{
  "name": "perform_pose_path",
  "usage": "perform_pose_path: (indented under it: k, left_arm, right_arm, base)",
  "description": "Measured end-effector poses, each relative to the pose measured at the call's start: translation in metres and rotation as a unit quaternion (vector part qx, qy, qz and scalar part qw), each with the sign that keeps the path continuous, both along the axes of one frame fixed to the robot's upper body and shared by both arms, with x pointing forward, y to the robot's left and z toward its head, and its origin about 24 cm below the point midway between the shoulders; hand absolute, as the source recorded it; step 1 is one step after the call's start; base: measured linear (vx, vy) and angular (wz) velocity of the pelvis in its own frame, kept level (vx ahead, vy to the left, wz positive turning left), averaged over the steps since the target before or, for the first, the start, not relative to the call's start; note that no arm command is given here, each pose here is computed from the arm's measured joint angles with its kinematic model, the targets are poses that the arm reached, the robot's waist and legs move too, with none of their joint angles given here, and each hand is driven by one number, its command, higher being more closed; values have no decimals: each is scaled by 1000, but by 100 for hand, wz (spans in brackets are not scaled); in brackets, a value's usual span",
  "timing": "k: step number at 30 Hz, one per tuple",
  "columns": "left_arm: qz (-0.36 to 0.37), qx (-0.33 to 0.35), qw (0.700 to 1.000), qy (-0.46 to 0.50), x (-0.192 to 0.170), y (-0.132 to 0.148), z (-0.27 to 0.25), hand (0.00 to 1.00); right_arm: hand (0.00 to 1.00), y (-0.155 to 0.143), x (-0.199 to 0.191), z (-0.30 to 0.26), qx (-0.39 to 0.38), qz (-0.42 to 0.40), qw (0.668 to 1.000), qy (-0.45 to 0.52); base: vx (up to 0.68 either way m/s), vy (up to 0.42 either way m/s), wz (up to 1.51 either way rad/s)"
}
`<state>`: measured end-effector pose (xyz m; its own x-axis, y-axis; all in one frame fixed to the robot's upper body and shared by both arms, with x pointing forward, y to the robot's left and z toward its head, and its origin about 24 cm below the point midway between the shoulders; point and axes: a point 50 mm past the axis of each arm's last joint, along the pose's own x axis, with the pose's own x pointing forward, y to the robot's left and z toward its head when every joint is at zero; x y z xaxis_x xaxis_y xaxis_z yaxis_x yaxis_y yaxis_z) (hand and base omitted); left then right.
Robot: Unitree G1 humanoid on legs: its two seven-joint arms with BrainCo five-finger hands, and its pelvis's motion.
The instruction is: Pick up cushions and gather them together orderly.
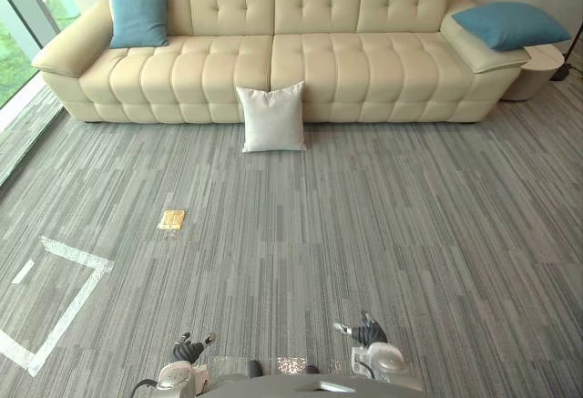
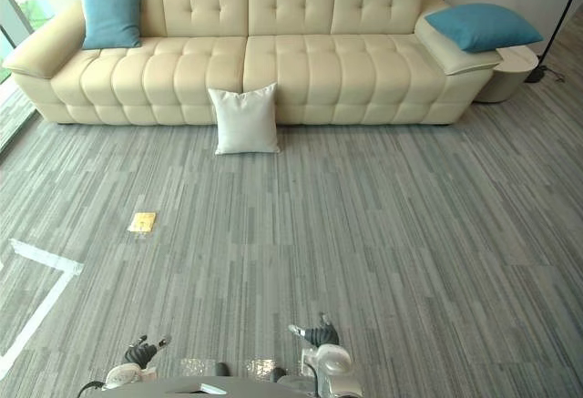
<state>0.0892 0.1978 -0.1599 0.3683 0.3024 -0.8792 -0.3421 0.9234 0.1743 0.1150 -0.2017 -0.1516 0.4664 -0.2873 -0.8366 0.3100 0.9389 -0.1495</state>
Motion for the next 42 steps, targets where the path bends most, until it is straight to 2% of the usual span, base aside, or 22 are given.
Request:
perform_pose_path:
  k: [9,22,42]
  left_arm:
    - [51,-19,998,-1,-6,1,-2,0]
    - [46,-26,999,-4,-4,-1,-2,0]
    - [-3,-13,1000,-14,11,5,2,0]
  right_arm:
    - [0,-3,-9,-4,15,-43,999,23]
    - [0,-1,-11,-6,22,-50,998,32]
    - [0,3,-7,-7,38,-59,997,33]
  base:
    - [-11,-5,0]
    - [0,0,0]
    - [1,-1,-4]
